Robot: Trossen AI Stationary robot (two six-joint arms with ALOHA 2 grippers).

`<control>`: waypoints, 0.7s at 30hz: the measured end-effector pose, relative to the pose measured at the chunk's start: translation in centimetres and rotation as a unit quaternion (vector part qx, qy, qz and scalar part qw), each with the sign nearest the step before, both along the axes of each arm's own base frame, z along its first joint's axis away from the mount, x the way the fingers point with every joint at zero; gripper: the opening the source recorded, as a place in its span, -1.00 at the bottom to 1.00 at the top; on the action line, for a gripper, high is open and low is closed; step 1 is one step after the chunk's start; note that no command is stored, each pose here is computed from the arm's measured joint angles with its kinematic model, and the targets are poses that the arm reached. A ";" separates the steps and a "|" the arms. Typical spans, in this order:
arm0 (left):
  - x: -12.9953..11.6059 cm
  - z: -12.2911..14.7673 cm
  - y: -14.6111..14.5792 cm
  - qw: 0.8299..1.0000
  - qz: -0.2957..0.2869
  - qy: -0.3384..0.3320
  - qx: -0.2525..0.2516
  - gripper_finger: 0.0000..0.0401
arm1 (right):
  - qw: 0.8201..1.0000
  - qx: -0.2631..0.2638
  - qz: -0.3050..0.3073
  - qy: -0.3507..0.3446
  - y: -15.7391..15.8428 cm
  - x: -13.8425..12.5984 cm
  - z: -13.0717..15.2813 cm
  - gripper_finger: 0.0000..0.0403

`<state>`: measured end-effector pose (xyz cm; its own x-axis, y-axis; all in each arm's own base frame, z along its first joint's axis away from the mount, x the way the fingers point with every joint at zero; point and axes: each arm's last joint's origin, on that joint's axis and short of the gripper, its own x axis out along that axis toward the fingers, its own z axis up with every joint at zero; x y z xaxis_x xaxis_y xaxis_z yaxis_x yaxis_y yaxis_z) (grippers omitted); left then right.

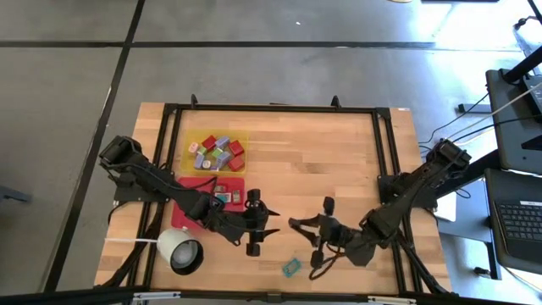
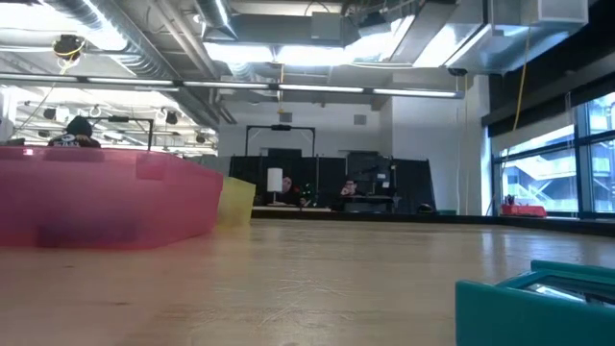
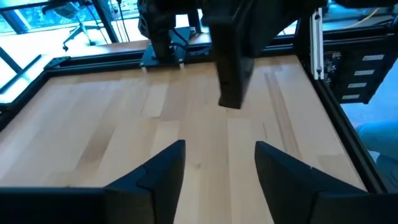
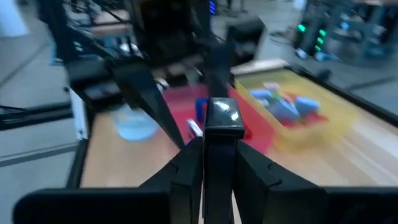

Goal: Pick & Place Office items
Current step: Put the black timer into the red bin

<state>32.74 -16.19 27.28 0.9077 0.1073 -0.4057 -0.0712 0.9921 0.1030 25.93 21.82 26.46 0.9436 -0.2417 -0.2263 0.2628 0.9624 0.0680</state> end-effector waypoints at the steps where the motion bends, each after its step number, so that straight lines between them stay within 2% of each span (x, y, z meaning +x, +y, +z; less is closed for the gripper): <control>1: 0.0 0.0 0.0 1.000 0.000 -0.002 -0.002 -0.03 | 1.000 -0.004 0.011 -0.006 0.0 0.2 0.3 -0.65; 5: 0.3 0.6 -0.3 0.999 -0.023 -0.031 -0.030 0.07 | 0.999 -0.015 0.047 -0.021 -0.2 1.0 1.0 -0.73; 9: 0.6 1.3 -0.6 0.995 -0.048 -0.065 -0.060 0.11 | 0.998 -0.020 0.058 -0.024 -0.8 1.6 1.2 -0.73; 14: 0.8 1.6 -0.3 0.994 -0.044 -0.080 -0.067 0.11 | 0.997 -0.031 0.067 -0.019 -1.5 2.2 1.2 -0.66; 21: 1.3 1.6 0.6 0.993 -0.026 -0.080 -0.080 0.11 | 0.996 -0.046 0.076 -0.030 -2.1 2.8 1.6 -0.73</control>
